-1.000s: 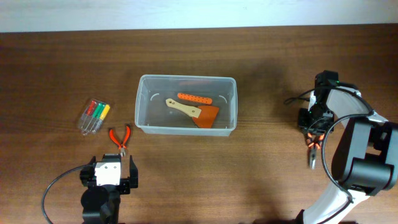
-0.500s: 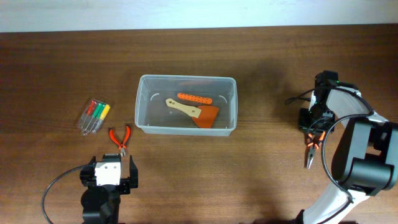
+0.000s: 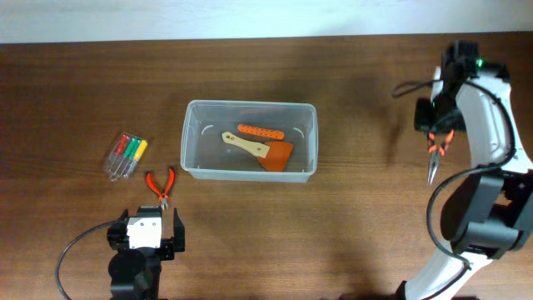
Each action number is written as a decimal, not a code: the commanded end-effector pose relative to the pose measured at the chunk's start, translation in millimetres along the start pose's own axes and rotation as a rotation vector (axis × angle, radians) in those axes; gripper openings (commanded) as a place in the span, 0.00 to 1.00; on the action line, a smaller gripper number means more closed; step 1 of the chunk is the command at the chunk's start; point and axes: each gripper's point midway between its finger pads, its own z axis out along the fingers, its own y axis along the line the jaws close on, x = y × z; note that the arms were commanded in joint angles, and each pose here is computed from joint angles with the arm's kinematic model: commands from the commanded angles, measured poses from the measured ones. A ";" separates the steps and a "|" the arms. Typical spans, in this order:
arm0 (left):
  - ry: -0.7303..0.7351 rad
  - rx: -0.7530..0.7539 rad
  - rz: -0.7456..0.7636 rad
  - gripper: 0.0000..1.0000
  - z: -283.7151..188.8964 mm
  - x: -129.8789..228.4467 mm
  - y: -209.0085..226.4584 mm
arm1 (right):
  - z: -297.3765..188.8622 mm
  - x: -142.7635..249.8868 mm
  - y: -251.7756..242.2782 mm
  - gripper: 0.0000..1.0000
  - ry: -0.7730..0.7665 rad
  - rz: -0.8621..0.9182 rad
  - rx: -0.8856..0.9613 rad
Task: Pack container
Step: 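Carry the pliers with the right gripper into the container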
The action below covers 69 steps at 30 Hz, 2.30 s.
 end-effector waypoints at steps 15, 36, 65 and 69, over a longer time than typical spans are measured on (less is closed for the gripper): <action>-0.001 -0.001 0.018 0.99 0.8 1.3 -0.3 | -145.9 25.7 296.2 0.04 -0.429 -1.077 -0.246; -0.001 -0.002 0.017 0.99 0.8 1.4 -0.2 | -40.7 82.6 398.7 0.04 -0.278 -1.589 -0.241; -0.001 -0.002 0.017 0.99 0.8 1.4 -0.2 | -16.3 88.5 416.0 0.43 -0.229 -1.485 -0.325; -0.001 -0.002 0.017 0.99 0.8 1.4 -0.2 | -70.7 50.1 401.4 0.58 -0.359 -1.230 -0.242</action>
